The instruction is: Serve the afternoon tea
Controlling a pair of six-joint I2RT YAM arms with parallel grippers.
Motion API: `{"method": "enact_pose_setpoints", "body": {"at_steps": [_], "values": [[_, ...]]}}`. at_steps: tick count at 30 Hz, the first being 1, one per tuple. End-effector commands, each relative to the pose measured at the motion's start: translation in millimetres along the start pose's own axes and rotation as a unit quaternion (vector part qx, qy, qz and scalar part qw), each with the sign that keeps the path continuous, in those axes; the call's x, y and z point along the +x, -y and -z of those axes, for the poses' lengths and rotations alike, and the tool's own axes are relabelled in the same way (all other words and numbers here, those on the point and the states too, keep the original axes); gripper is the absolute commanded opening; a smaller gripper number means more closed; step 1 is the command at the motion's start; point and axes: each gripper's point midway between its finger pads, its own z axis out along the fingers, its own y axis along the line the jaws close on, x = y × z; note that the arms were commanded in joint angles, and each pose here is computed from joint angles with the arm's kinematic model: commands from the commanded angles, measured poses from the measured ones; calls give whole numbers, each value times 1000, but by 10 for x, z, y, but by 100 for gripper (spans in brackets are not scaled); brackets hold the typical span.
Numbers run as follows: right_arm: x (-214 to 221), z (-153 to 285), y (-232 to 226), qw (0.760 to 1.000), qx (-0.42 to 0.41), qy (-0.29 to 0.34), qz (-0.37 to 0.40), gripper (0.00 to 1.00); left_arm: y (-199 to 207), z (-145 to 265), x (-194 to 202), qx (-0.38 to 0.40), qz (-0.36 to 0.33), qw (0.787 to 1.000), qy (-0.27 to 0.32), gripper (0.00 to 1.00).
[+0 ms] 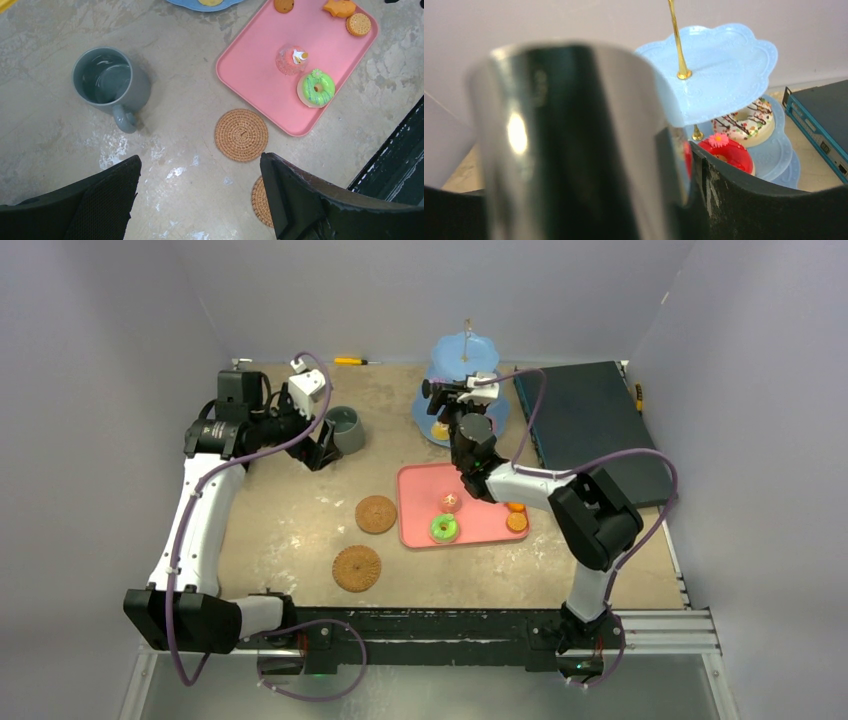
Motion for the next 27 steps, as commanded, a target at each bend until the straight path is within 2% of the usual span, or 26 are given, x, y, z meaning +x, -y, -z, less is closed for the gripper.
{"method": "enact_pose_setpoints", "body": {"at_steps": [1,5,10,18,27], "values": [[-495,106,-99,998,-11,56,-29,69,26,14,-2,8,-13,1000,5,88],[-480,178,-139,998,-19,50,-29,69,38,16,12,11,-14,1000,2,87],[-364,259,-283,997,-59,33,-36,60,38,19,18,10,-16,1000,1,87],[-317,381,-593,991,-122,25,-38,61,27,21,16,8,-18,1000,1,87],[-130,265,-691,991,-133,6,-21,64,13,39,20,1,-23,1000,-1,87]]}}
